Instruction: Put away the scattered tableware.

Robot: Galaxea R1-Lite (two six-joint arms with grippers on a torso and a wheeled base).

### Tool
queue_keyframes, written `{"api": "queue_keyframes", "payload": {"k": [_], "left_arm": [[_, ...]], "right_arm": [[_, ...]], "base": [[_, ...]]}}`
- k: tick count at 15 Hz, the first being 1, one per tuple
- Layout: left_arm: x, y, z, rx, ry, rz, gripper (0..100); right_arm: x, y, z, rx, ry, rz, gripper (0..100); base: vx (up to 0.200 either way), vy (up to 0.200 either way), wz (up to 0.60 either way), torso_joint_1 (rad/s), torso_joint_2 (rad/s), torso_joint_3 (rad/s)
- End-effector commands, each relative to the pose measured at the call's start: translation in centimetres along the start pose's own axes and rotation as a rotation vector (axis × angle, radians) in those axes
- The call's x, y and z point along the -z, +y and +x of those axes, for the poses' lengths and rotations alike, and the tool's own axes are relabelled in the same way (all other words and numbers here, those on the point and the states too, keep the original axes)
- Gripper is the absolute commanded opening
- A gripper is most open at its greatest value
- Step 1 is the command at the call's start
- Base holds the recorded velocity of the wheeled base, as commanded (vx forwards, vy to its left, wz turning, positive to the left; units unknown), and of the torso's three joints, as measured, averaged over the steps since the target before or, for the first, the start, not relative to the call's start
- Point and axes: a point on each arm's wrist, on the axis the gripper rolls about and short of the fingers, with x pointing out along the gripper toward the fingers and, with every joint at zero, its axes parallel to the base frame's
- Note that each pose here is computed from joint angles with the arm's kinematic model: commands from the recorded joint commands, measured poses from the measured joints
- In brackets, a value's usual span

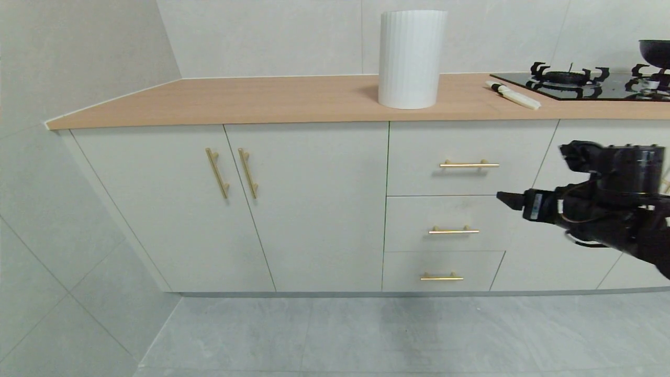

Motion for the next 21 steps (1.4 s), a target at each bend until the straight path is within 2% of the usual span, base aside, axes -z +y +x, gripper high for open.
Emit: {"api": "queue_keyframes", "payload": {"k": [1, 2, 3, 5, 9, 13, 17, 19, 21], "left_arm": [[0.0, 0.0, 0.0, -0.001, 0.0, 0.0, 100], [0.0, 0.0, 0.0, -0.001, 0.0, 0.0, 100], [0.0, 0.0, 0.0, -0.001, 0.0, 0.0, 100], [0.0, 0.0, 0.0, -0.001, 0.0, 0.0, 100], [0.0, 0.0, 0.0, -0.001, 0.0, 0.0, 100], [0.0, 0.0, 0.0, -0.001, 0.0, 0.0, 100], [0.0, 0.0, 0.0, -0.001, 0.0, 0.0, 100], [0.0, 0.0, 0.0, -0.001, 0.0, 0.0, 100], [0.0, 0.0, 0.0, -0.001, 0.0, 0.0, 100]], "right_arm": [[-1.5, -1.3, -11.8, -0.012, -0.195, 0.02, 100], [-0.9, -2.1, -16.1, 0.017, -0.246, 0.004, 100], [-0.8, -2.2, -16.5, 0.023, -0.251, 0.003, 100], [0.7, -3.7, -23.3, 0.137, -0.317, 0.024, 100], [5.3, -4.9, -31.5, 0.156, -0.375, -0.078, 100], [8.0, -5.5, -34.7, 0.234, -0.425, -0.101, 100], [10.8, -5.2, -36.4, 0.312, -0.463, -0.119, 100], [11.0, -5.2, -36.3, 0.303, -0.455, -0.112, 100], [12.0, -5.2, -34.9, 0.225, -0.404, -0.103, 100]], "base": [[0.0, 0.0, 0.0, 0.0, 0.0, 0.0], [0.0, 0.0, 0.0, 0.0, 0.0, 0.0], [0.0, 0.0, 0.0, 0.0, 0.0, 0.0], [0.0, 0.0, 0.0, 0.0, 0.0, 0.0], [0.0, 0.0, 0.0, 0.0, 0.0, 0.0], [0.0, 0.0, 0.0, 0.0, 0.0, 0.0], [0.0, 0.0, 0.0, 0.0, 0.0, 0.0], [0.0, 0.0, 0.0, 0.0, 0.0, 0.0], [0.0, 0.0, 0.0, 0.0, 0.0, 0.0]]}}
